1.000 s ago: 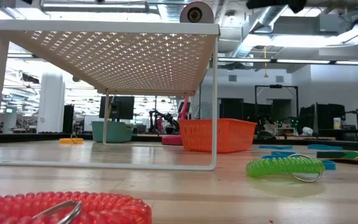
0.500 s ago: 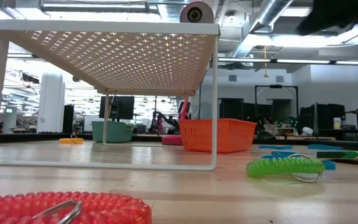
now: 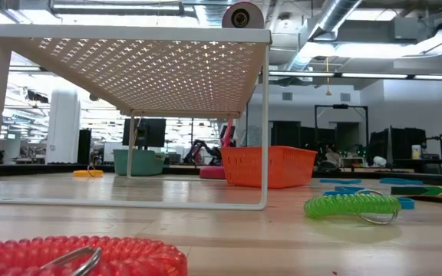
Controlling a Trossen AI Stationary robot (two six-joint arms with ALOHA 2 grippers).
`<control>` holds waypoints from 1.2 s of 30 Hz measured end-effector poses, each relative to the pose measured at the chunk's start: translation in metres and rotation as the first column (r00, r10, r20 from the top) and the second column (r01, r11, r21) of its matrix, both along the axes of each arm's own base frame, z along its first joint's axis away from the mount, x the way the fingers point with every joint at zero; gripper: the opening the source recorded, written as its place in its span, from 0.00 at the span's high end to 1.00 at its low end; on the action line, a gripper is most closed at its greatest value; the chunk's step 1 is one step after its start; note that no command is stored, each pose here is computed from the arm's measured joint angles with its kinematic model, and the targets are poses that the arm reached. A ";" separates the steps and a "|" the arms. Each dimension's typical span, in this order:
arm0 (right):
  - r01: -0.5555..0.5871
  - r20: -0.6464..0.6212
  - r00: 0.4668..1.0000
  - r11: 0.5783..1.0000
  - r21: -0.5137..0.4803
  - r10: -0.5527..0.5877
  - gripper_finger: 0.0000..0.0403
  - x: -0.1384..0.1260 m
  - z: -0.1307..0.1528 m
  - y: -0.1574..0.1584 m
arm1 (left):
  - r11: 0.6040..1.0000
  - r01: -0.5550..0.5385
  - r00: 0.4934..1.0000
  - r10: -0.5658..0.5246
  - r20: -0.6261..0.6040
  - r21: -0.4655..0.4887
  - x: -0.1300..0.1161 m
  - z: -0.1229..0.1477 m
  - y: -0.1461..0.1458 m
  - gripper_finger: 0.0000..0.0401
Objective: Pick & Place Office Desk Supplies
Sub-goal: Put the yellow crayon box into the green bin
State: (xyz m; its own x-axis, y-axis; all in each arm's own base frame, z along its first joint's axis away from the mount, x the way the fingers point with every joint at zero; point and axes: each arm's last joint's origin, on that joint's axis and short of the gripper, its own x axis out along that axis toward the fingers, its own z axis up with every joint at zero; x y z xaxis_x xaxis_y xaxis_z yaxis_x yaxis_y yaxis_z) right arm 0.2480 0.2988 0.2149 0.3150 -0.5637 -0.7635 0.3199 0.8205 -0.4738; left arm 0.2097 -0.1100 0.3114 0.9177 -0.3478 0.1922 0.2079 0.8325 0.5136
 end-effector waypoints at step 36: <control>0.105 0.072 0.993 0.985 -0.135 -0.096 0.46 -0.057 -0.115 -0.008 | 0.933 -0.291 0.950 0.307 -0.048 0.214 0.003 -0.012 0.007 0.61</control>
State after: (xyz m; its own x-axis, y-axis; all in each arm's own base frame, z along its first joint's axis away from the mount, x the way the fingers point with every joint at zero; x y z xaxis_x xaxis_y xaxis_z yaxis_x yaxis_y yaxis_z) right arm 0.1914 0.2906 0.1000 0.2977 -0.6934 -0.6561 0.4309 0.7109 -0.5558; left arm 0.2128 -0.1026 0.2995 0.9945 -0.0788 0.0694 0.0121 0.7429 0.6693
